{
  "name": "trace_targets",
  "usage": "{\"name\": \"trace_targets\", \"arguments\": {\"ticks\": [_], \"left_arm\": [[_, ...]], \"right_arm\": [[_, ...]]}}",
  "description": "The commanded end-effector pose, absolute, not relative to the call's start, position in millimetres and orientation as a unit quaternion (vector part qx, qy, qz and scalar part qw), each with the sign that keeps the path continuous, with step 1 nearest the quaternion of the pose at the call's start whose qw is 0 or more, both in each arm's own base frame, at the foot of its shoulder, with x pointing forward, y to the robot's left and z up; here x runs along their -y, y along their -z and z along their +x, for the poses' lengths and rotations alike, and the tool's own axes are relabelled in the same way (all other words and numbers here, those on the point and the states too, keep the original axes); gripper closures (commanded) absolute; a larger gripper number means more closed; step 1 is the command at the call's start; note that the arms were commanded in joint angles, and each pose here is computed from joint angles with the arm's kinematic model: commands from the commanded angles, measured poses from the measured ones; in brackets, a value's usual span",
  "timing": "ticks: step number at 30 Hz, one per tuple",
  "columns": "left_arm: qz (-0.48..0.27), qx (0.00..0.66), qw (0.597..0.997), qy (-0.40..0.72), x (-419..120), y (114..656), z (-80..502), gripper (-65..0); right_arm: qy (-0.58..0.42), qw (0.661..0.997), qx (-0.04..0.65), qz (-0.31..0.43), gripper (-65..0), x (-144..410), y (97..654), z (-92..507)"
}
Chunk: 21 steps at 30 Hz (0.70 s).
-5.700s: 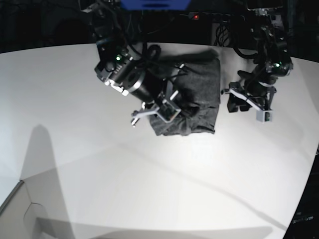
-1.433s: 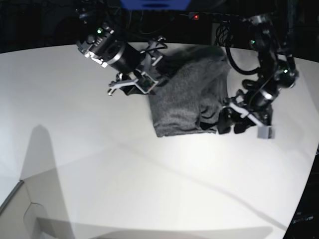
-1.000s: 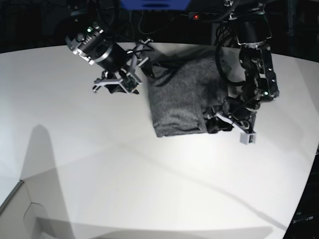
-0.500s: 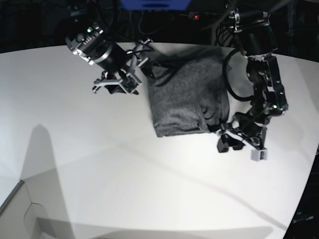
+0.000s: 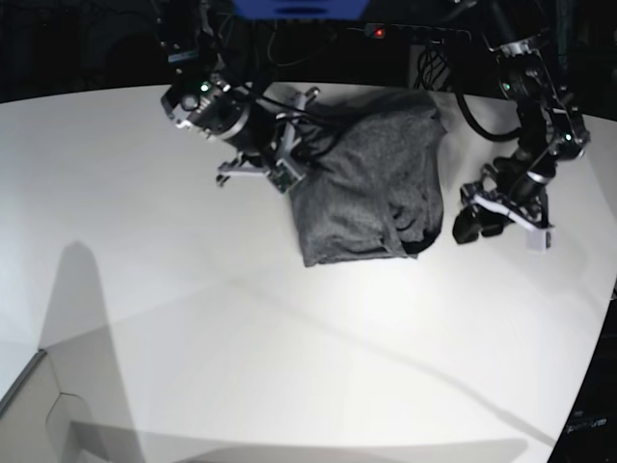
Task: Layout the t-shirt on the table in an organized manner, then fold the t-shirt properly
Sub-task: 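Press and square the folded bundle's edges with both grippers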
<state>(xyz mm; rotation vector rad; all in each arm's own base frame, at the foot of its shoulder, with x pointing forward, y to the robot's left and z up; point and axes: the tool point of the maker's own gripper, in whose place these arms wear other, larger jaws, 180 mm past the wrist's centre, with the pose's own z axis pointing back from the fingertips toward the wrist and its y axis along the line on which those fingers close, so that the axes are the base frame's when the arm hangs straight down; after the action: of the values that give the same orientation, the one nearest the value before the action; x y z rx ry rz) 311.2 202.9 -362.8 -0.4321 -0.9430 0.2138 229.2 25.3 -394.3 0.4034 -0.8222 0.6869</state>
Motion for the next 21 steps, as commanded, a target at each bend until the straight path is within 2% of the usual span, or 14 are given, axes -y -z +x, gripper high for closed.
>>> {"name": "trace_targets", "arguments": {"ticks": [1,7,13,14,17,21], "left_arm": [[-0.211,0.47,0.852,-0.094,-201.2,348.9,315.2,-33.4],[-0.213,0.457,0.858,-0.098,-188.5,357.7,292.5,-33.7],[-0.224,0.435,0.868,-0.087,-174.9,369.3,278.9,-33.9],[-0.224,0.433,0.869,-0.088,-175.2,370.8,276.5,-35.1],[-0.227,0.432,0.869,-0.082,-172.7,370.8,276.1,-45.7],[-0.23,0.429,0.869,-0.085,-170.3,373.5,275.4,-56.4]], "right_arm": [[-0.323,0.832,0.405,0.199,0.0,-29.8,386.3,237.0],[-0.314,0.841,0.386,0.213,0.0,-30.8,404.5,224.3],[-0.306,0.814,0.458,0.186,0.0,-15.7,355.4,237.2],[-0.302,0.811,0.469,0.177,0.0,-10.8,345.9,238.8],[-0.3,0.799,0.497,0.155,0.0,2.1,321.7,241.6],[-0.297,0.808,0.491,0.135,-3.1,20.2,324.9,237.3]]}}
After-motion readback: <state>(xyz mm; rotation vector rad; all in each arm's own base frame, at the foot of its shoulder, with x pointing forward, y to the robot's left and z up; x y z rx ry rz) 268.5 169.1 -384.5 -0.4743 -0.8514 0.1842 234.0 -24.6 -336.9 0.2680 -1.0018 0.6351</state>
